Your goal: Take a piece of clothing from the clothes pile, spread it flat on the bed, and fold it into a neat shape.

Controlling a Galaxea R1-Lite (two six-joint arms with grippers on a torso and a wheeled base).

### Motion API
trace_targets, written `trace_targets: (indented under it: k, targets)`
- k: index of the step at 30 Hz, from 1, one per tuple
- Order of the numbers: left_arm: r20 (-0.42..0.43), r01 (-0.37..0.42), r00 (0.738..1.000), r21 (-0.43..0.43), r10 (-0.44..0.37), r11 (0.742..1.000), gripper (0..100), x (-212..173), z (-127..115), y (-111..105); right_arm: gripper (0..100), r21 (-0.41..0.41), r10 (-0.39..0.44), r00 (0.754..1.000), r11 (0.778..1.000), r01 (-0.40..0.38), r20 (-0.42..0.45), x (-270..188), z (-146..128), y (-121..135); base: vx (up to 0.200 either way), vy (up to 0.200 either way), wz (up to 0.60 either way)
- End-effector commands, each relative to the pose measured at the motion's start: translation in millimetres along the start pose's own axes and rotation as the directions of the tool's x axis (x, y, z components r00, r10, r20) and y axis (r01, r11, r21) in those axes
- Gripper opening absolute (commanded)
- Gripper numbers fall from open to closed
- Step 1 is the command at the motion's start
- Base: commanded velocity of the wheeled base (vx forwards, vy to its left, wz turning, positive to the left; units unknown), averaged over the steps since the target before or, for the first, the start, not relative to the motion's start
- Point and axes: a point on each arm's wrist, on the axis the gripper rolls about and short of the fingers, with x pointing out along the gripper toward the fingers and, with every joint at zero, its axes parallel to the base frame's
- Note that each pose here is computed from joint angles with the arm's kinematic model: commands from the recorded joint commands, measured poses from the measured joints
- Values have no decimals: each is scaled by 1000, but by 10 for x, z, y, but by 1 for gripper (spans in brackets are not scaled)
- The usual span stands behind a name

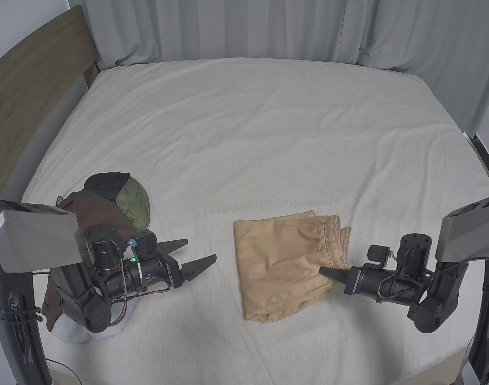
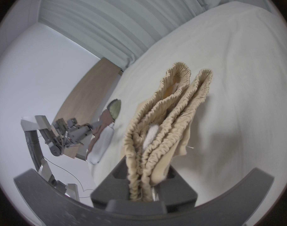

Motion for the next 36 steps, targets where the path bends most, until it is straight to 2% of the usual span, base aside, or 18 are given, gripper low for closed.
trace_targets:
  k: [1,7,20,25,28,31,36]
  targets:
    - [24,9,1000,24,-9,1000,100,-41,94,-46,0,-53,95,991,995,-90,94,-127,262,344,0,0,0]
    - [37,35,999,37,-36,999,100,-74,156,-77,0,-51,125,983,992,-119,133,-160,365,433,0,0,0]
    - [33,33,999,32,-34,999,100,-83,150,-70,0,-59,145,977,989,-137,156,-140,433,473,0,0,0]
    - [43,27,999,36,-28,999,100,-87,174,-52,0,-86,179,965,983,-165,191,-169,542,554,0,0,0]
    - [52,-4,999,34,2,999,100,-140,191,41,0,-110,255,944,965,-236,209,-133,701,617,0,0,0]
    - [75,-30,997,36,28,999,100,-217,259,105,0,-113,290,937,956,-272,196,-119,737,633,0,0,0]
    - [82,-5,997,43,1,999,100,-259,306,86,0,-122,322,930,945,-303,179,-114,759,641,0,0,0]
